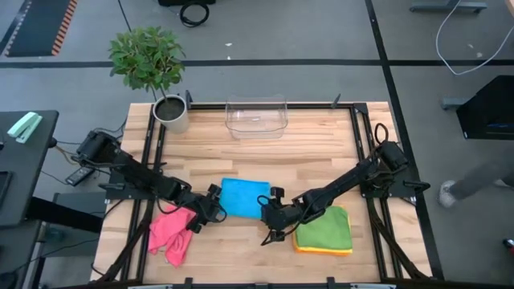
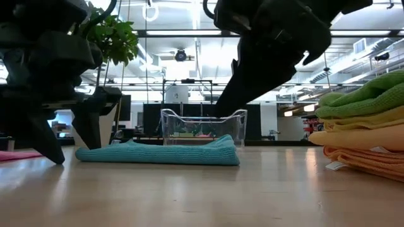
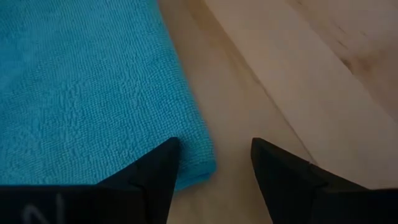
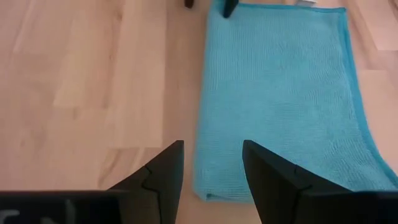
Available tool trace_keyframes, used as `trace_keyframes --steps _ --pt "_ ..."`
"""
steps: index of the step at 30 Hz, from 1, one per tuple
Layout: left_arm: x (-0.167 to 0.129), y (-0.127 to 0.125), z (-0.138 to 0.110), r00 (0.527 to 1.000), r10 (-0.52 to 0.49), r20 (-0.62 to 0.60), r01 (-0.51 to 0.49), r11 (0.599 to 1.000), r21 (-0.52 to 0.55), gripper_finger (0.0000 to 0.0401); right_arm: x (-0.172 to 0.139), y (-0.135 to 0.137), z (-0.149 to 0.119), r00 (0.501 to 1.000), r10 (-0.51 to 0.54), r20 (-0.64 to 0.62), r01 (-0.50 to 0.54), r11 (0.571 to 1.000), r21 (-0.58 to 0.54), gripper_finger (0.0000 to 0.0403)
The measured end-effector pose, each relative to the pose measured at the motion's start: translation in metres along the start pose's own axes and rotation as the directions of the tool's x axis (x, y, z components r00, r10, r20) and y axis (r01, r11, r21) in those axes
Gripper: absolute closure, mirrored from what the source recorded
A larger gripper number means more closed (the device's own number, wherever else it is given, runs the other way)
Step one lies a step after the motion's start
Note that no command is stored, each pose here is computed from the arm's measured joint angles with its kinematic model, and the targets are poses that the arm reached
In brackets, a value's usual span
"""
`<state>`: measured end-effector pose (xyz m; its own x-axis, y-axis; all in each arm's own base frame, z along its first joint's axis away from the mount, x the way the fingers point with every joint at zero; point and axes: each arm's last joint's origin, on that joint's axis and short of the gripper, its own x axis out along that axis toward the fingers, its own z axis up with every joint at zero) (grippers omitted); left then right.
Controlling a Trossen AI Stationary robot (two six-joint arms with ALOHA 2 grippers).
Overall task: Fold microfiber towels
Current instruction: Stack the blue towel on the green towel
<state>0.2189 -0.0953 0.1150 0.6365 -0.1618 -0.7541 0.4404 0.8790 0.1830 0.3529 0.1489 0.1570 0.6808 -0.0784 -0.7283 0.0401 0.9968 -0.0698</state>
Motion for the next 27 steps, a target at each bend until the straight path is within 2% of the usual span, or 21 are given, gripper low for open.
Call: trace_keyframes --steps 4,12,21,27 --pt "0.001 0.000 0.000 1.000 -0.001 -0.001 0.001 1.000 -0.002 0.0182 -0.003 0.007 -0.002 1.000 0.015 0.003 -0.015 1.000 -0.024 0.0231" --pt "0.001 0.000 0.000 1.000 0.003 -0.004 -0.003 1.000 -0.002 0.0185 0.002 0.013 -0.010 1.000 0.018 -0.020 -0.021 0.983 -0.182 0.0231" --pt "0.001 0.000 -0.001 1.000 0.010 -0.006 -0.010 0.999 -0.038 0.0188 0.021 0.004 -0.017 0.998 0.002 -0.070 -0.014 0.985 -0.172 0.0231" --pt "0.001 0.001 -0.001 1.000 0.008 -0.008 -0.008 0.996 -0.094 0.0203 0.024 0.003 -0.018 0.996 0.032 -0.083 -0.046 0.985 -0.166 0.0231"
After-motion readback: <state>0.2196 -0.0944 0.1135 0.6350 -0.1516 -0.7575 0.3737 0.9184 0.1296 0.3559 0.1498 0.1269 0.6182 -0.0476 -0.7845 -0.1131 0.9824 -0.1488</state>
